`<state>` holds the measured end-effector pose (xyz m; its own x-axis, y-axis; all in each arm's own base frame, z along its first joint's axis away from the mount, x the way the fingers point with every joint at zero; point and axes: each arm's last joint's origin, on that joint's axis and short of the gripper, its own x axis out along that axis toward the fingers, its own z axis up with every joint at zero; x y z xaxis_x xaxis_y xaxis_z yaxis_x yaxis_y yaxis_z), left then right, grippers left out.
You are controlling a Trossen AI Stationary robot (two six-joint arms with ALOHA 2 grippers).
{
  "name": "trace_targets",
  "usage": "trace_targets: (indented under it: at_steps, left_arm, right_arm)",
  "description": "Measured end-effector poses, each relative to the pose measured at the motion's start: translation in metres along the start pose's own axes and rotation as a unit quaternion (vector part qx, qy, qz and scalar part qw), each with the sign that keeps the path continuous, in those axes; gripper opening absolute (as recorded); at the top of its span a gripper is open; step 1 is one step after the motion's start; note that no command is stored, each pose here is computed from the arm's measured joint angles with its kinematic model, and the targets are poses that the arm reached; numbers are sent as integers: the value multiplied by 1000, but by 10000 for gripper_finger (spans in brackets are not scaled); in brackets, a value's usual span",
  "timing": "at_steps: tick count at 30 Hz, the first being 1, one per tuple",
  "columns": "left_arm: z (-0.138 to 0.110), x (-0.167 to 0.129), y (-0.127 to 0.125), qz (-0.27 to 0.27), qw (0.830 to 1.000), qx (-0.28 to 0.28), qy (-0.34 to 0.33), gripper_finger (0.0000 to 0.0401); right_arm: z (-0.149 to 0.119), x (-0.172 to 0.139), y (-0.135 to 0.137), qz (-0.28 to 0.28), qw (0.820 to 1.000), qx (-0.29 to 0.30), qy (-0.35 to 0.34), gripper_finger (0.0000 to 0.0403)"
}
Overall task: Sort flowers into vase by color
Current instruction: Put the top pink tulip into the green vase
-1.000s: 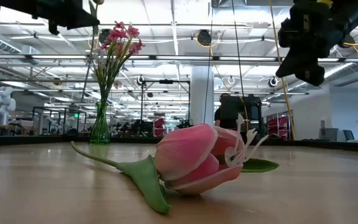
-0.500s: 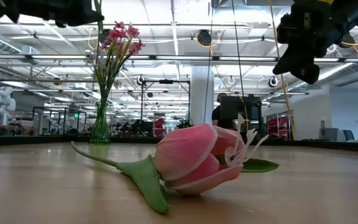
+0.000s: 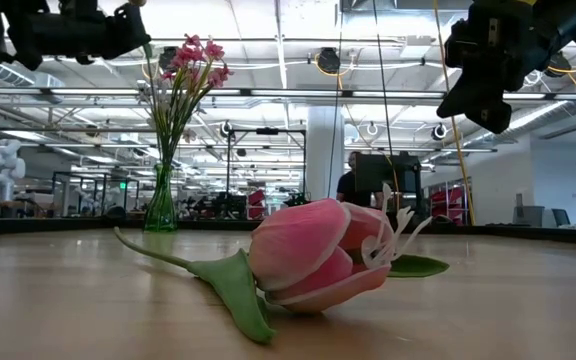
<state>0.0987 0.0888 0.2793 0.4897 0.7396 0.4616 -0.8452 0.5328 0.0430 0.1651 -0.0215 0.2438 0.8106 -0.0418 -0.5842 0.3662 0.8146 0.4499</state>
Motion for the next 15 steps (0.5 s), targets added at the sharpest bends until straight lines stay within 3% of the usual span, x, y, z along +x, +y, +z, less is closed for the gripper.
trace_targets:
  at_steps: [15]
  left_arm:
    - [-18, 12, 5, -15, 999, 12, 30, 8]
  right_arm:
    - [2, 0, -3, -58, 998, -13, -33, 0]
